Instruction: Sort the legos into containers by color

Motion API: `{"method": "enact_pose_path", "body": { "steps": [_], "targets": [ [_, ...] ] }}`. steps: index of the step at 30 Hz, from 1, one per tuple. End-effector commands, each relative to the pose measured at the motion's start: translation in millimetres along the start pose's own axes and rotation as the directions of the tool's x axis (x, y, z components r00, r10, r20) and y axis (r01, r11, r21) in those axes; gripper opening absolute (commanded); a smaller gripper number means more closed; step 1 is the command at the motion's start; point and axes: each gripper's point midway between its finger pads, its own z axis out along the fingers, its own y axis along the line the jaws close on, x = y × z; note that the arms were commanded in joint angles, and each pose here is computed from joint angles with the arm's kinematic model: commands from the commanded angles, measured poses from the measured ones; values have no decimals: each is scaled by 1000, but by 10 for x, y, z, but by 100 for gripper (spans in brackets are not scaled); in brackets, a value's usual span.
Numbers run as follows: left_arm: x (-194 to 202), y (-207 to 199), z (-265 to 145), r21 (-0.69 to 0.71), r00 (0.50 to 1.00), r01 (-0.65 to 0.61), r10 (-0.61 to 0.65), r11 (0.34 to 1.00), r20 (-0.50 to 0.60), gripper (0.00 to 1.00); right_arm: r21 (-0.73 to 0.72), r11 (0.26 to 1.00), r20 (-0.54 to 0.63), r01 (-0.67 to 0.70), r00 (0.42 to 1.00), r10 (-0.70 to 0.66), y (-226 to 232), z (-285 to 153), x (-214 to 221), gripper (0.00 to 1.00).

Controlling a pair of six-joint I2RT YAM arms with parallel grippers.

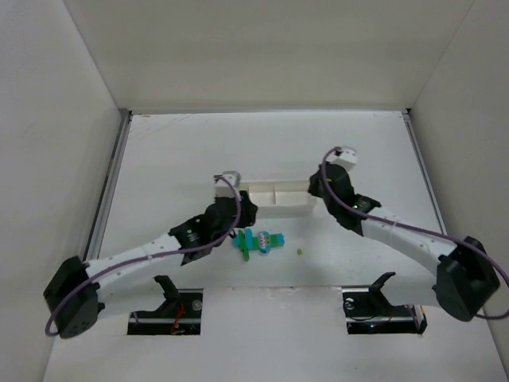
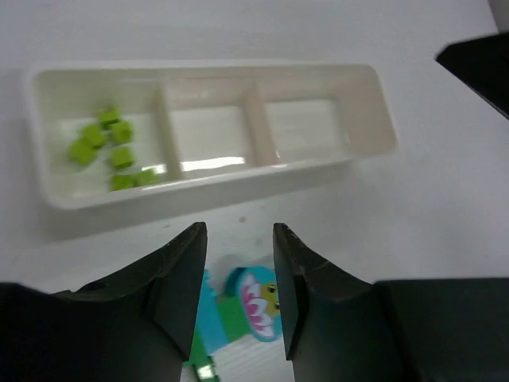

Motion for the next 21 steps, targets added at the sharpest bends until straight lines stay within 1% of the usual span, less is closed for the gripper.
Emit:
{"method": "enact_pose_path", "body": {
  "steps": [1,4,6,9,13,16,21],
  "targets": [
    [139,-741,-8,141,977,-206,213,968,-33,34,109,981,61,-160,986,154,-573,-90,11,12],
    [516,-1150,-22,202,944,-285,311,937,-110,31,145,967,64,-212,977,205,-871,-153,74,14],
    [746,-1352,-49,235,931,-290,330,928,-154,30,157,961,67,-229,973,221,-977,-172,88,15],
    [1013,-1514,-59,245,918,-277,331,929,-218,29,171,949,99,-267,962,253,-1130,-214,22,18],
    [1359,-1539,19,196,910,-184,242,963,-337,29,152,941,106,-302,952,289,-1240,-260,-50,20],
    [1562,-1485,111,168,890,-214,263,962,-373,31,130,939,104,-318,946,306,-1266,-293,-42,20],
    [1744,-1458,197,142,871,-250,287,958,-399,34,117,943,104,-313,948,302,-1274,-337,-11,21]
  ]
}}
